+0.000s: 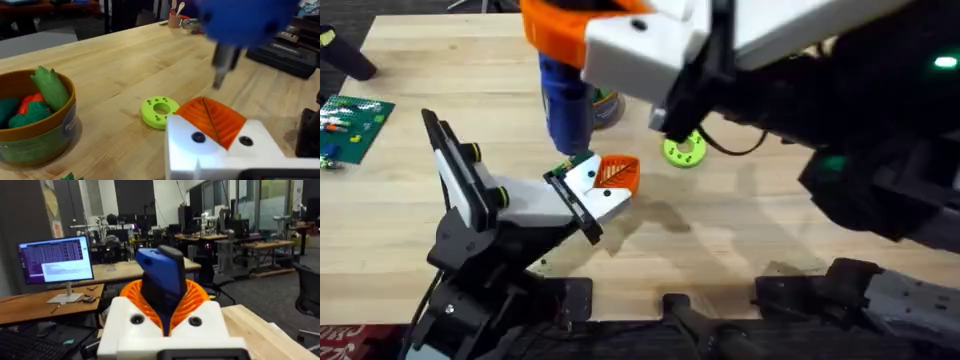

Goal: Pick up the gripper from the table and insert it into the empty holder that is missing its gripper. Then pick up a screw, insert it into the mounting hole, and use the screwdriver to tighten it. Finally, clean up the table by picking up the vegetable and placing it into the bucket.

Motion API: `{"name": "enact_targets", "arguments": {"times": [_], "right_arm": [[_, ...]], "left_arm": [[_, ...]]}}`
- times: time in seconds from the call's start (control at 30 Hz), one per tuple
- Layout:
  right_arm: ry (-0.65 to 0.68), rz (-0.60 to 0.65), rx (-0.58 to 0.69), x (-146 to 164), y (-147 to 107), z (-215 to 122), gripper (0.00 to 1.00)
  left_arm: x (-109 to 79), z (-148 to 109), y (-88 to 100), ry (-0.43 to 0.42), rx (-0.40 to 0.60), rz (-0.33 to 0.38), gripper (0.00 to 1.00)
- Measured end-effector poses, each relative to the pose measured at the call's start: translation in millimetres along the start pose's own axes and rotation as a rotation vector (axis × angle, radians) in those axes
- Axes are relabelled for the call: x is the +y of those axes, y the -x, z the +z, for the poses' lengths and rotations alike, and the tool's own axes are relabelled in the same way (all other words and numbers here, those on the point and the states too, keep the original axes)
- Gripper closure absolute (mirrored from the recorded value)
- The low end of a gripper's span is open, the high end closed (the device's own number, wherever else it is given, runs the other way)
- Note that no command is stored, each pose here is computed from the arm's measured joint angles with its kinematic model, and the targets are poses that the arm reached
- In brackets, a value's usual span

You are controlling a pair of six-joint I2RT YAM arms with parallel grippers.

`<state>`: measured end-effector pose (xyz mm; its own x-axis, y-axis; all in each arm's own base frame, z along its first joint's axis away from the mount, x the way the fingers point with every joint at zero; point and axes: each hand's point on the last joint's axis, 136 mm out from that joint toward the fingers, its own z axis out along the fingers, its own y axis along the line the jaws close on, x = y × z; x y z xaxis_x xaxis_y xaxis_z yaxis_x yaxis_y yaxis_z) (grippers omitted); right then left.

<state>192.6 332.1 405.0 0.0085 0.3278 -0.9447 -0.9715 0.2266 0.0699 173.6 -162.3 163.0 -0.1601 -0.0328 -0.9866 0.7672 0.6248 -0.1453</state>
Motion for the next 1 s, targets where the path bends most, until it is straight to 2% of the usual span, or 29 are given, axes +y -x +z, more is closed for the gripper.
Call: {"name": "enact_targets", "arguments": {"times": [0.13,0.57,0.7,0.87,1.0], "right_arm": [[0.008,-0.009,-0.033,5,14,-4,0.954],[-0.016,-0.01,-0.022,-4,11,-6,0.954],[-0.082,-0.009,0.012,-28,6,-13,0.954],[-0.238,0.027,0.125,-79,-18,-35,0.954],[-0.357,0.042,0.17,-115,-26,-57,0.954]], "left_arm": [[0.0,0,0.0,0.0,0.0,0.0,0.993],[0.0,0,0.0,0.0,0.0,0.0,0.993],[0.0,0,0.0,0.0,0.0,0.0,0.993],[0.0,0,0.0,0.0,0.0,0.0,0.993],[0.0,0,0.0,0.0,0.0,0.0,0.993]]}}
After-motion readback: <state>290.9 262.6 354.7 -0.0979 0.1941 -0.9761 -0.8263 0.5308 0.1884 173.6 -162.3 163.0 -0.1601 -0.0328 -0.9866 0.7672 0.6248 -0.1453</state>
